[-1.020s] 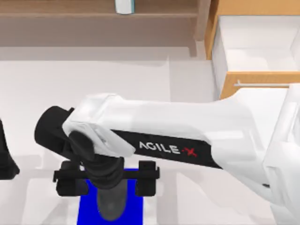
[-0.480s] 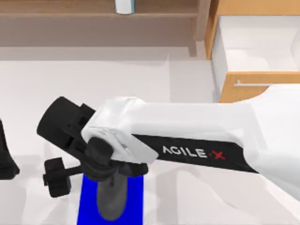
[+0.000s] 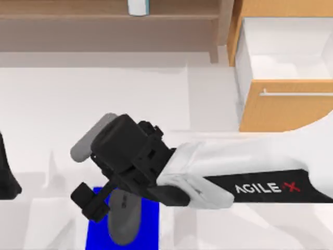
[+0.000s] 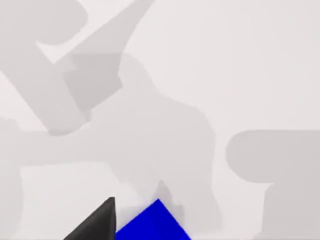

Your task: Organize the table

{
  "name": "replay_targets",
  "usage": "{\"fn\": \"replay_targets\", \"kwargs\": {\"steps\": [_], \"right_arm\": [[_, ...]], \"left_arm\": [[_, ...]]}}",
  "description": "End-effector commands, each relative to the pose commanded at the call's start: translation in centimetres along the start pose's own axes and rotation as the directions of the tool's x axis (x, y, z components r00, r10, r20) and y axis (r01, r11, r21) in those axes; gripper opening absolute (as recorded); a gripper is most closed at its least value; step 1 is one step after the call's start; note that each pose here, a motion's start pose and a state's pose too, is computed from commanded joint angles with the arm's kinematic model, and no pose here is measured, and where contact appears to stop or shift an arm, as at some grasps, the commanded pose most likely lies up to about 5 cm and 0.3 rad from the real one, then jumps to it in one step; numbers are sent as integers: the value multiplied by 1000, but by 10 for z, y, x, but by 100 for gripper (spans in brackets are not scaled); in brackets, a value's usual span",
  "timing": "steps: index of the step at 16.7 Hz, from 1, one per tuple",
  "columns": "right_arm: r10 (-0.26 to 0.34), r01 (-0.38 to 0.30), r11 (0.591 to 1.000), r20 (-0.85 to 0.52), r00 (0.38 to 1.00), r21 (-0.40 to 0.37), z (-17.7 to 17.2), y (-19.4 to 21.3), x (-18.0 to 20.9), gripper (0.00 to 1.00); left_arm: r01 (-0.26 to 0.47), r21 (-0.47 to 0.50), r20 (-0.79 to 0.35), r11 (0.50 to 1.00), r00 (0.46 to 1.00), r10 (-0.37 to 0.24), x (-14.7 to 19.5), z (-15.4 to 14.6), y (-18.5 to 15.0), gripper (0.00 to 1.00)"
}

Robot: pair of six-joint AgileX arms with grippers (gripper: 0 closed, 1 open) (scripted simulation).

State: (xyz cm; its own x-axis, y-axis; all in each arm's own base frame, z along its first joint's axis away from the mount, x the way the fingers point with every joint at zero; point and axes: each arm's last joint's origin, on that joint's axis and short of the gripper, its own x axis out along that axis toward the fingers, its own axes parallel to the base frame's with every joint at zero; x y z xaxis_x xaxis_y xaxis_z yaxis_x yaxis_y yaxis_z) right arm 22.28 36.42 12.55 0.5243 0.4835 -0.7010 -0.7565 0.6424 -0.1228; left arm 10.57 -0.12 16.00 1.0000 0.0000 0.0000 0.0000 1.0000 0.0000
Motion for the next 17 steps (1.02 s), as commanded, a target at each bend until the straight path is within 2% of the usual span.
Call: {"fn": "replay_targets", "kwargs": {"steps": [3,6,9,12,15,17], "right_arm": [[-84,122,968,174,981,-219,-22,-25,-6,100],[-205,325,866,321,924,-381,-49,-56,-18,100],[-353,535,697,421,836,-477,-79,-89,-36,100],[-510,683,492,457,728,-539,-112,-120,-57,100],[-654,735,306,427,624,-605,-146,-146,-78,100],[-732,728,216,386,562,-650,-166,-160,-90,100]], "left_arm": [[0,0,0,1000,1000,0,0,0,0,100],[0,0,0,1000,1000,0,0,0,0,100],[0,0,0,1000,1000,0,0,0,0,100],[0,0,0,1000,1000,0,0,0,0,100],[0,0,0,1000,1000,0,0,0,0,100],[0,0,0,1000,1000,0,0,0,0,100]]}}
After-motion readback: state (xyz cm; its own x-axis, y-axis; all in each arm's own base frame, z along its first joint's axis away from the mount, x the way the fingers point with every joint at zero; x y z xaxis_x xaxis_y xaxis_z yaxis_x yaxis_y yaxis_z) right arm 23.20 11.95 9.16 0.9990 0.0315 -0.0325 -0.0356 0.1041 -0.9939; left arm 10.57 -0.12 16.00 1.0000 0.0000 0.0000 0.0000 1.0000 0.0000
